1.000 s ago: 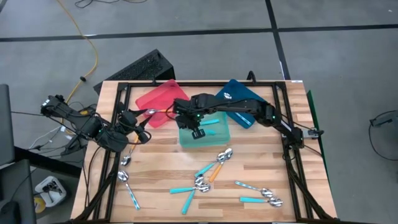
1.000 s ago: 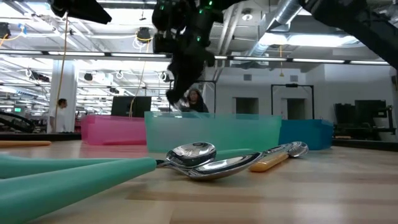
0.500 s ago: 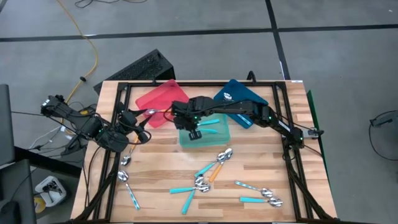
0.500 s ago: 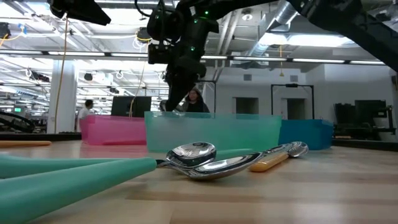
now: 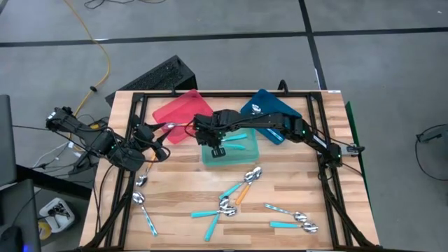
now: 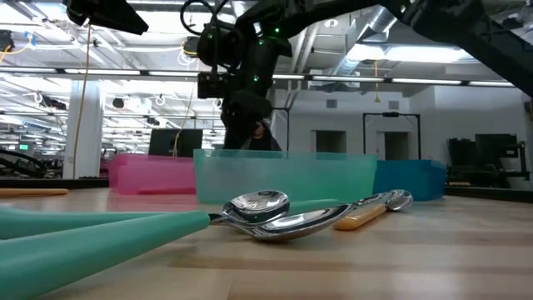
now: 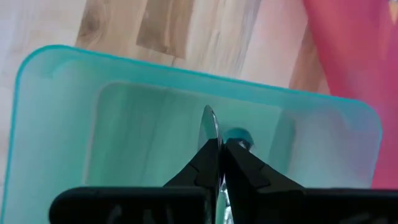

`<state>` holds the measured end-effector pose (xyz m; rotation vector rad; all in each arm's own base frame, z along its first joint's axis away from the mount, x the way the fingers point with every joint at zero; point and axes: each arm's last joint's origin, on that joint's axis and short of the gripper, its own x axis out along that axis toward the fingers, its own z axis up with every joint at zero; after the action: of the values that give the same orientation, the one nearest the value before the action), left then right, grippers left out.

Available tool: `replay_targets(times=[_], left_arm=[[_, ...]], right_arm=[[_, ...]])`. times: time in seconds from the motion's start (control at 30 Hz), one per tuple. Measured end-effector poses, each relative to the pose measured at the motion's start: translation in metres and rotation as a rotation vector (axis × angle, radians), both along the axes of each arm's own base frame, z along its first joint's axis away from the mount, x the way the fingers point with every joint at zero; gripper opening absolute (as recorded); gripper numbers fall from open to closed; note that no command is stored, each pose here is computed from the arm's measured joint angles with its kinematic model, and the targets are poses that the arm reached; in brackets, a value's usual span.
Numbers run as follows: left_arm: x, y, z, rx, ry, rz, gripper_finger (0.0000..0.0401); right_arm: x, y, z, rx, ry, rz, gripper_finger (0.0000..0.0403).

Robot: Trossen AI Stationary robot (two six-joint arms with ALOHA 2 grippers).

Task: Sort silverware by color (type)
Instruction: Put the blue spoon into the green bin

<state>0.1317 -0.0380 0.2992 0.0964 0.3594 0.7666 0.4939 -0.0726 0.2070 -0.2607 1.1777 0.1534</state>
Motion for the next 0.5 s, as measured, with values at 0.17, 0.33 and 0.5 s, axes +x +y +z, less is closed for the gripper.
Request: replay_targets(times=[0.17, 0.33, 0.5], left_arm=[[0.0, 0.0, 0.0, 0.003, -0.002, 0.004, 0.0143], [0.0, 0.0, 0.0, 0.005, -0.003, 0.005, 0.0143], [0.0, 0.0, 0.0, 0.005, -0.003, 0.005, 0.0143]], right_arm=[[0.0, -0.001, -0.012, 0.003, -0.005, -0.001, 0.0044], [-0.001, -0.005, -0.019, 0.01, 0.003, -0.014, 0.0045], [-0.001, -0.006, -0.033, 0.016, -0.01, -0.02, 0.0045]])
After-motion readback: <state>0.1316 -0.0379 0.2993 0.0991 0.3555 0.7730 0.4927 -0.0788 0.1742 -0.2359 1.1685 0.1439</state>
